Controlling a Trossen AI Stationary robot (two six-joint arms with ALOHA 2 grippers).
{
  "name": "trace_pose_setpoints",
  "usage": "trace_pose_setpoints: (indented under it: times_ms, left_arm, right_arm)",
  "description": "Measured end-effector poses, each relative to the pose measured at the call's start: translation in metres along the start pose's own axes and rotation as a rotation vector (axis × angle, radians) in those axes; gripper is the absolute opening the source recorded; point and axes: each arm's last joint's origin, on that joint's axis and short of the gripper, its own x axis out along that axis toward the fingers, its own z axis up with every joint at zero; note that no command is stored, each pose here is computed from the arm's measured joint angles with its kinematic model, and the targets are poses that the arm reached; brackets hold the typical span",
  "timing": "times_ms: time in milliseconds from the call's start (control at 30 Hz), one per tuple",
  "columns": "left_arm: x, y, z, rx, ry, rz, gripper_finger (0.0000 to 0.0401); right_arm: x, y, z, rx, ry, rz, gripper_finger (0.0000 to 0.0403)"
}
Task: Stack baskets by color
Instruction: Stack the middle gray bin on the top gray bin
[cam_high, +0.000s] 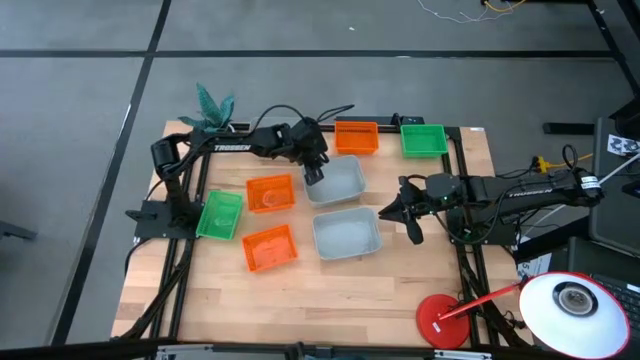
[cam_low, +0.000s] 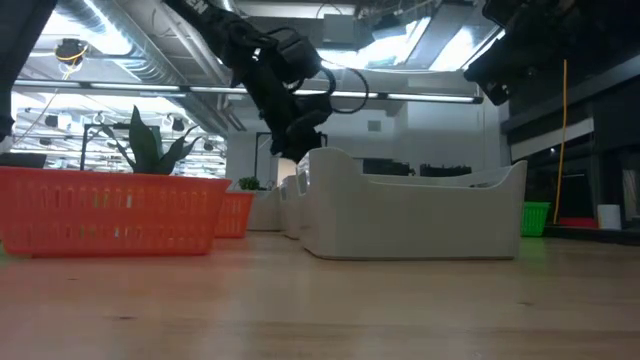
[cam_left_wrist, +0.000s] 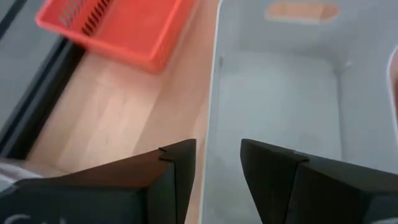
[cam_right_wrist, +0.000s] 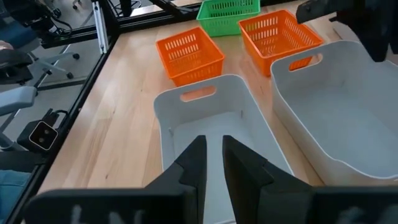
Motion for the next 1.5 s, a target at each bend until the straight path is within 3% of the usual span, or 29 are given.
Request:
trace_pose_setpoints:
  times_ms: [233, 533, 700, 767, 867, 933, 1100, 1300, 1500]
  left_arm:
    - [0.002, 0.000, -0.001, 0.002, 0.007, -0.001, 0.0119]
    - [0.048, -0.001, -0.025, -0.003, 0.110, 0.002, 0.0119]
    - [0.058, -0.003, -0.030, 0.003, 0.127, 0.002, 0.0114]
    - [0.059, -0.006, -0.034, 0.007, 0.155, 0.001, 0.0093]
    - [0.054, -0.007, -0.030, 0.003, 0.141, 0.003, 0.0028]
    - [0.049, -0.008, -0.027, -0.017, 0.128, 0.004, 0.0012]
    - [0.018, -0.007, -0.013, -0.036, 0.087, 0.004, 0.0005]
    - [-0.055, -0.005, 0.010, -0.032, -0.022, 0.030, 0.0003]
    - [-0.130, 0.017, 0.013, 0.006, -0.082, 0.211, 0.0002]
  right_arm:
    - [0.000, -0.001, -0.003, 0.003, 0.035, -0.008, 0.0053]
    - [0.000, -0.001, -0.004, 0.004, 0.038, -0.009, 0.0053]
    - [0.000, -0.001, -0.004, 0.004, 0.039, -0.009, 0.0053]
    - [0.000, -0.001, -0.004, 0.004, 0.039, -0.009, 0.0053]
    - [0.000, -0.001, -0.004, 0.004, 0.039, -0.009, 0.0053]
    - [0.000, -0.001, -0.004, 0.004, 0.039, -0.009, 0.0053]
    - [0.000, -0.001, -0.004, 0.005, 0.041, -0.009, 0.0053]
    - [0.000, -0.001, -0.004, 0.005, 0.043, -0.009, 0.0053]
    - [0.000, -0.001, -0.004, 0.004, 0.041, -0.010, 0.0053]
